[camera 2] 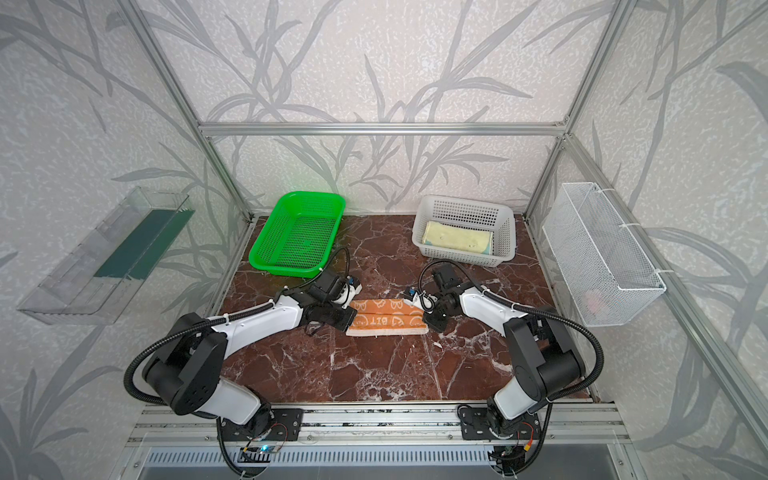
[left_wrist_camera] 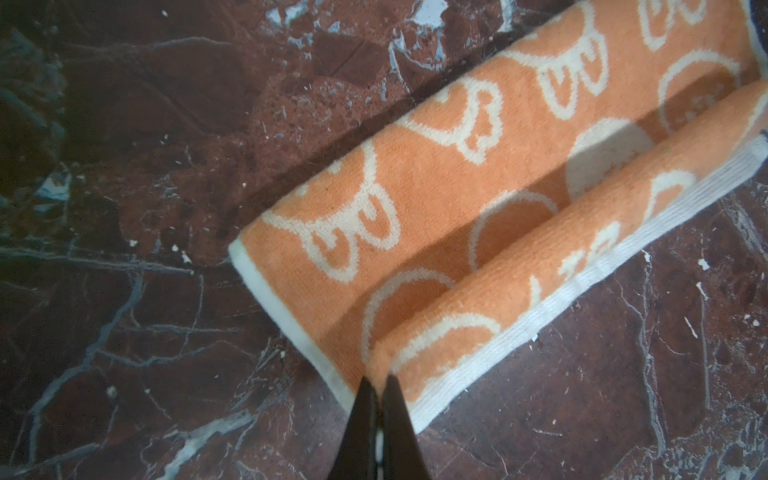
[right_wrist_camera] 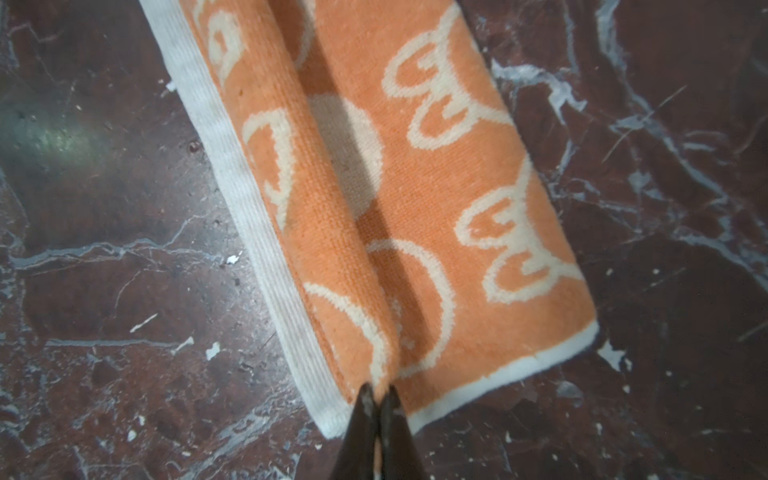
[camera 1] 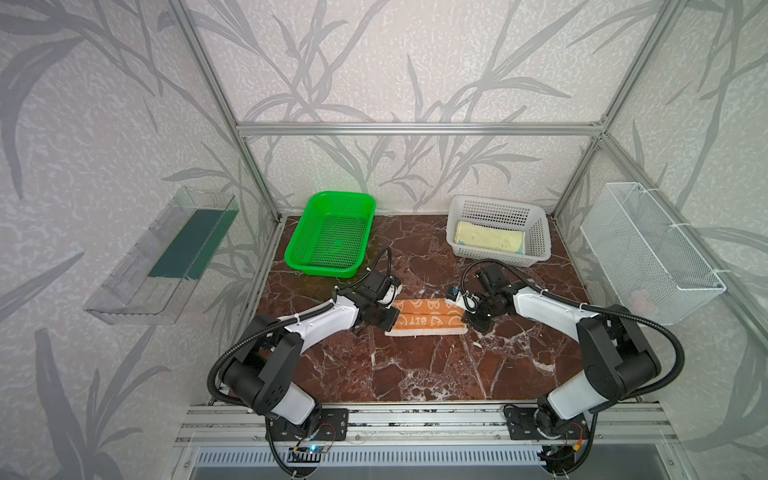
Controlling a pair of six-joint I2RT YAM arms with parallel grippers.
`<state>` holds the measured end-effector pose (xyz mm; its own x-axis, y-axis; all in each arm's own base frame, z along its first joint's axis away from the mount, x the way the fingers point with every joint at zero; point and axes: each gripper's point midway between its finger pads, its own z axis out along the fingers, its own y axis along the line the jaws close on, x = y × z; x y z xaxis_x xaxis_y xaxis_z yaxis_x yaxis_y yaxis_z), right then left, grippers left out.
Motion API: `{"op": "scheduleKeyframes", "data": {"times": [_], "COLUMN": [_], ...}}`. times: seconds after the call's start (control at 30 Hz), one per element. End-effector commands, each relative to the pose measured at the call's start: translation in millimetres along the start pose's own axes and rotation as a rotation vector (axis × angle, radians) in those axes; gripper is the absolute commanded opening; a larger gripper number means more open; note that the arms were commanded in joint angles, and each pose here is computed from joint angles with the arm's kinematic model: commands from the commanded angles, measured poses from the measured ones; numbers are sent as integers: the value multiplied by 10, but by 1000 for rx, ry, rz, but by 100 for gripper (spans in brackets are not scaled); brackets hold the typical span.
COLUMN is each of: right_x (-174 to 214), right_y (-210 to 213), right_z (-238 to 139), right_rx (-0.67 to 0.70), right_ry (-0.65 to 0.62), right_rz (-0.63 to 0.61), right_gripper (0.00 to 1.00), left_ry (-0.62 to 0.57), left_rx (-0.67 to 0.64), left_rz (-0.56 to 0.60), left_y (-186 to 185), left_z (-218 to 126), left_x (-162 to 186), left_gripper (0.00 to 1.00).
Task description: Fold and stack the towels
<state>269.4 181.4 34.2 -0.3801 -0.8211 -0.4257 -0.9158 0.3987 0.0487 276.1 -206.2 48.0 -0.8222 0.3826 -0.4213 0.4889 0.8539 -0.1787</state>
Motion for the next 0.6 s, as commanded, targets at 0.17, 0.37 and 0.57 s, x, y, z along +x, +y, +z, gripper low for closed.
{"op": "scheduleKeyframes", "data": {"times": [0.17, 0.37, 0.57], "right_x": [149, 130, 30], "right_y": [195, 288, 534], "right_z": [12, -143, -292], "right_rx": [-41, -43, -60], "right_ry": [119, 132, 110], "right_rz": [-24, -49, -134], "right_gripper": [33, 41, 45], "left_ry": [-15, -37, -70], "left_rx": [-23, -19, 3], "left_rz": [-10, -5, -19], "left_y": [2, -45, -108], "left_z": [-58, -177, -328], "left_x": [25, 19, 31], "left_gripper": [20, 24, 24]}}
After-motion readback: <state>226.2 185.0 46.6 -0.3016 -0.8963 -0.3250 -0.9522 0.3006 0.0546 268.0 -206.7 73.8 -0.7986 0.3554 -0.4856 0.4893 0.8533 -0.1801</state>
